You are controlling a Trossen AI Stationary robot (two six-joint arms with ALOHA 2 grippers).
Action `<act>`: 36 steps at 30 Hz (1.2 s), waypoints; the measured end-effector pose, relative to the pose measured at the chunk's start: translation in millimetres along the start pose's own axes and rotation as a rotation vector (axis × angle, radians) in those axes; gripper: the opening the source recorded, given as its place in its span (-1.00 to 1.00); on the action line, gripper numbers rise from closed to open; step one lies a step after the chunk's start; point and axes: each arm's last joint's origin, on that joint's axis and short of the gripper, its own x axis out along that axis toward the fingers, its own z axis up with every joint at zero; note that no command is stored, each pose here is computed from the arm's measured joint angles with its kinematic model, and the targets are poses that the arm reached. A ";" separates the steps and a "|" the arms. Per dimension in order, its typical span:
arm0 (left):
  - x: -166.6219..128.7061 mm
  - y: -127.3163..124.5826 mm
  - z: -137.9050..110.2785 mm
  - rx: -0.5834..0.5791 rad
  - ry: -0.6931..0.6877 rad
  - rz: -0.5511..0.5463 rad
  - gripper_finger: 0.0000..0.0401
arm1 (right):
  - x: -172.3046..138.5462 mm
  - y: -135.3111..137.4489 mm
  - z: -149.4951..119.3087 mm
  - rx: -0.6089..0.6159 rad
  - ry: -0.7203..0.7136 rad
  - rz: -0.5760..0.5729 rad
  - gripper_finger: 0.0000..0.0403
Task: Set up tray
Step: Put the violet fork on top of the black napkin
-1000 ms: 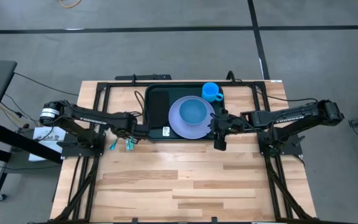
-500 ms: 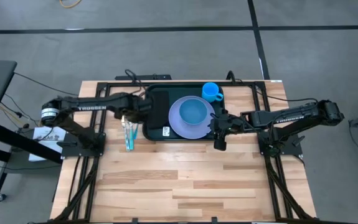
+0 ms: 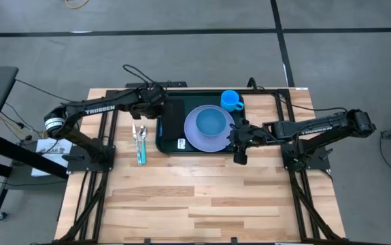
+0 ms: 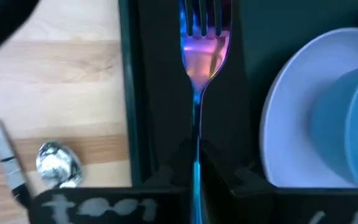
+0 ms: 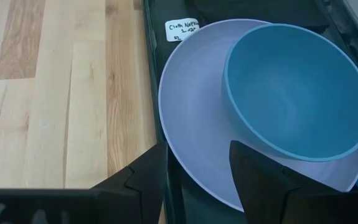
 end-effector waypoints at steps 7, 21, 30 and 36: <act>19.9 -4.1 7.2 -0.038 0.071 0.009 -0.99 | 0.1 -0.5 0.4 -0.005 -0.003 -0.002 -0.19; 71.8 -33.2 51.5 0.032 0.154 0.109 -0.99 | 0.1 -0.5 -1.2 -0.012 0.013 -0.002 -0.19; 95.4 -32.4 54.4 0.001 0.220 0.145 -0.99 | 0.0 -0.5 -2.2 -0.012 0.023 -0.002 -0.19; 97.3 -35.5 51.1 -0.028 0.191 0.162 -0.99 | 0.0 -0.5 -2.2 -0.012 0.023 -0.002 -0.19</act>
